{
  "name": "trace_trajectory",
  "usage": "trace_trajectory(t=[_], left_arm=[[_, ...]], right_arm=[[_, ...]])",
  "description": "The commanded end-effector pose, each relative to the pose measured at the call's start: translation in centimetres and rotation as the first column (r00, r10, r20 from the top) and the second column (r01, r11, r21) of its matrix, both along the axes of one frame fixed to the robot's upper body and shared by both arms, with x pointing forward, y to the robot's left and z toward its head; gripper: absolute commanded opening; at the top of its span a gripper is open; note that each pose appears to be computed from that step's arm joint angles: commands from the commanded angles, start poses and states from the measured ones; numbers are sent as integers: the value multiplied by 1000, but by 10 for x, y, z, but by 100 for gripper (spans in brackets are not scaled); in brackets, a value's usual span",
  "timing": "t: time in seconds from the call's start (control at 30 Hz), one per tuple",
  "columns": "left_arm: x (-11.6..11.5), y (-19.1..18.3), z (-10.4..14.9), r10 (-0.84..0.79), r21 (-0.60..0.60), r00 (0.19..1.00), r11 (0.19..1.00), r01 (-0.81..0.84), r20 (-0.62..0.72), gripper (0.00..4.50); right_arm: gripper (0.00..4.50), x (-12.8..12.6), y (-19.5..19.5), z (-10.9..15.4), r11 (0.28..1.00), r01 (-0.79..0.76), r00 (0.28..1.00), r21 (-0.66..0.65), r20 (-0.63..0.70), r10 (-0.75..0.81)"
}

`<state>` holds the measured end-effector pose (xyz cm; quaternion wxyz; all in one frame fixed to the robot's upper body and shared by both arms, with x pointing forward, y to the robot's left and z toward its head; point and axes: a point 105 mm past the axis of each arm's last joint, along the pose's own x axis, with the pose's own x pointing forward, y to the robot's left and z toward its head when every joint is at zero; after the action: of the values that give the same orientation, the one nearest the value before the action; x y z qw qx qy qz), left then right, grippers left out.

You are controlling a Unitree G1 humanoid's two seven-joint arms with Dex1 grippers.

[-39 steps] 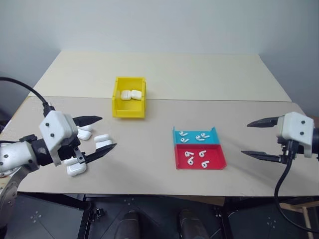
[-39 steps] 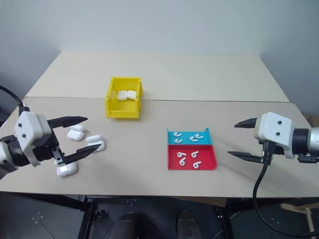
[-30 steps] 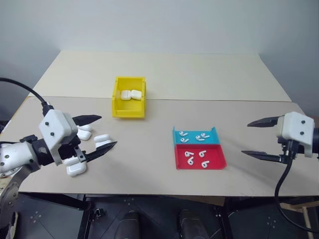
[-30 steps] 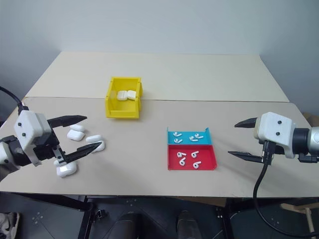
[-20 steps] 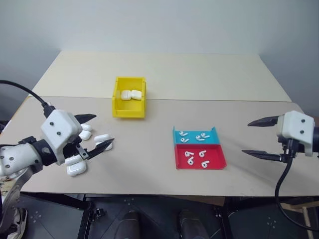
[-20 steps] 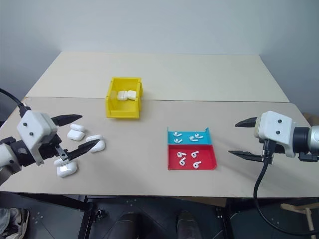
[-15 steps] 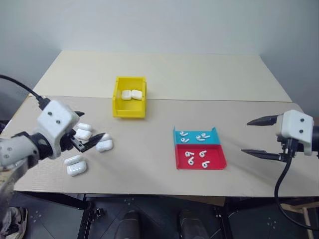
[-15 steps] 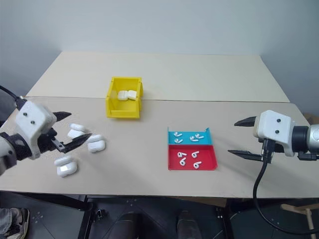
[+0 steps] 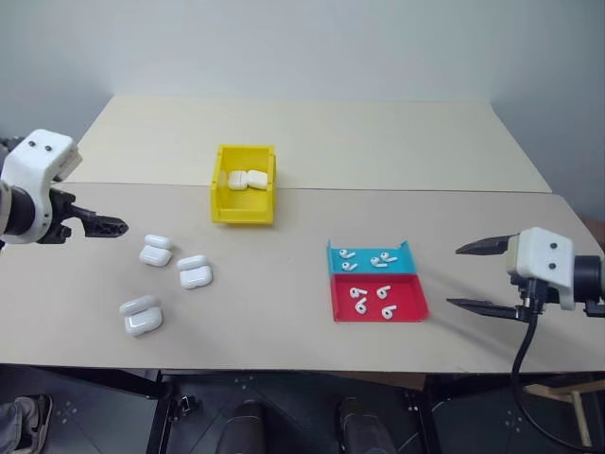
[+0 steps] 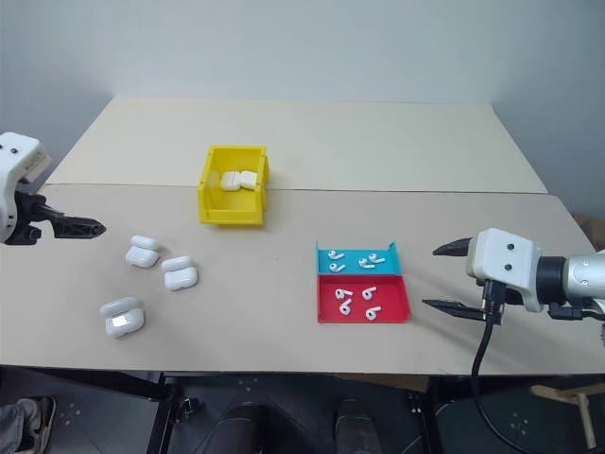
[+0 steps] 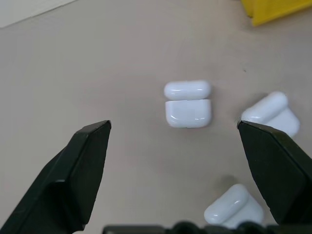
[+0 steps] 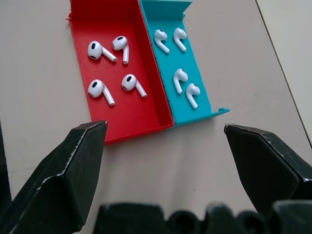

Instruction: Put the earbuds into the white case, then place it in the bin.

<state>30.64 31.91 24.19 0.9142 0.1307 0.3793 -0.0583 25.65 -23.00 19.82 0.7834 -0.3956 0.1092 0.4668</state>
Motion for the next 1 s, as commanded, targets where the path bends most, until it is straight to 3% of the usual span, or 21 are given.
trace_trajectory(t=[0.03,0.33,1.0], left_arm=[[9,13,-7,17,-12,998,1000,-18,-68,450],[39,10,-33,-32,-105,977,994,9,-212,450],[50,-8,-76,-74,-157,923,987,15,-377,450]], right_arm=[[446,3,2,3,1000,0,1000,3,21,0],[446,7,1,1,1000,6,1000,7,15,-6],[446,2,3,-4,999,38,999,12,9,-38]])
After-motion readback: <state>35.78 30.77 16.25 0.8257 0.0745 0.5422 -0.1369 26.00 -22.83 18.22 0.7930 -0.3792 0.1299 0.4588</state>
